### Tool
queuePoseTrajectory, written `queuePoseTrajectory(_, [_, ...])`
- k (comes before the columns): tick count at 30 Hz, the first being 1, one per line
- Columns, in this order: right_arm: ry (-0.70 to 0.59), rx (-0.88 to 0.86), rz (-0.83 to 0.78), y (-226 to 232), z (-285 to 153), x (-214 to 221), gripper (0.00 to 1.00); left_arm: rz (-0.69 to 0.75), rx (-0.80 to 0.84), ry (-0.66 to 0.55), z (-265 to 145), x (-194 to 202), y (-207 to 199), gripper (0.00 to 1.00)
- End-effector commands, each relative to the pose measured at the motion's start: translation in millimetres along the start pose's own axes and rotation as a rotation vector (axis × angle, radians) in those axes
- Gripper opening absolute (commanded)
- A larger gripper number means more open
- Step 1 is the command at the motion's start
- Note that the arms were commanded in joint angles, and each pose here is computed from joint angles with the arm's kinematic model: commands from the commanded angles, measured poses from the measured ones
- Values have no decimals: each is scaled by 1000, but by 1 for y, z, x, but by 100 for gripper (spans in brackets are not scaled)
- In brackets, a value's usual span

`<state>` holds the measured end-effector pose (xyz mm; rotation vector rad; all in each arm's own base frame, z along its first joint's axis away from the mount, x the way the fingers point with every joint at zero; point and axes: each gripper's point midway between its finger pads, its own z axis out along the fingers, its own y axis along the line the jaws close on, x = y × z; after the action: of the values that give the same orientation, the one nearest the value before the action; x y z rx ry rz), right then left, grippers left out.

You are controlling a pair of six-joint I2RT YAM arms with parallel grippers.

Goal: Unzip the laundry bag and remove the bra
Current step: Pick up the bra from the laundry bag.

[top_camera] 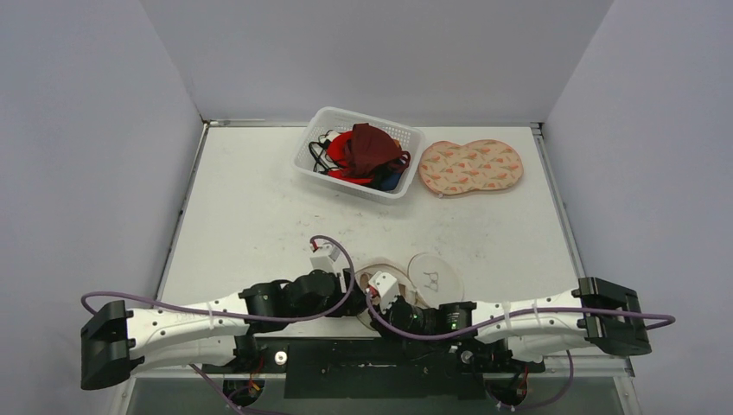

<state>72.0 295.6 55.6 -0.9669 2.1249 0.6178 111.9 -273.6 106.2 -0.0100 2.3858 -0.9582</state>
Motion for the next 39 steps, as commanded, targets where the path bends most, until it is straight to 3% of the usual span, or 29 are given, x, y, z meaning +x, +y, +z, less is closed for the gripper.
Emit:
queuePoseTrajectory(1, [-157, -11, 93, 6, -5, -33, 30, -26, 9, 18, 7, 12, -6, 60])
queuePoseTrajectory(5, [-175, -10, 103, 4, -7, -35, 32, -11, -55, 36, 18, 22, 6, 52])
queuePoseTrajectory(9, [-203, 37, 121, -6, -15, -39, 38, 8, -132, -3, 21, 19, 22, 20])
queuePoseTrajectory(13, [-270, 130, 160, -26, -25, -50, 43, 24, -169, -5, 20, 22, 32, 0])
queuePoseTrajectory(22, [-221, 205, 104, -34, 10, -55, 54, 53, -216, 0, 20, 29, 47, 0])
queuePoseTrajectory(34, [-164, 388, 229, -89, 22, -23, 46, 16, -266, -7, 8, 38, 80, 0])
queuePoseTrajectory(39, [-193, 327, 195, -81, 17, -29, 48, -7, -269, -11, 8, 42, 89, 0])
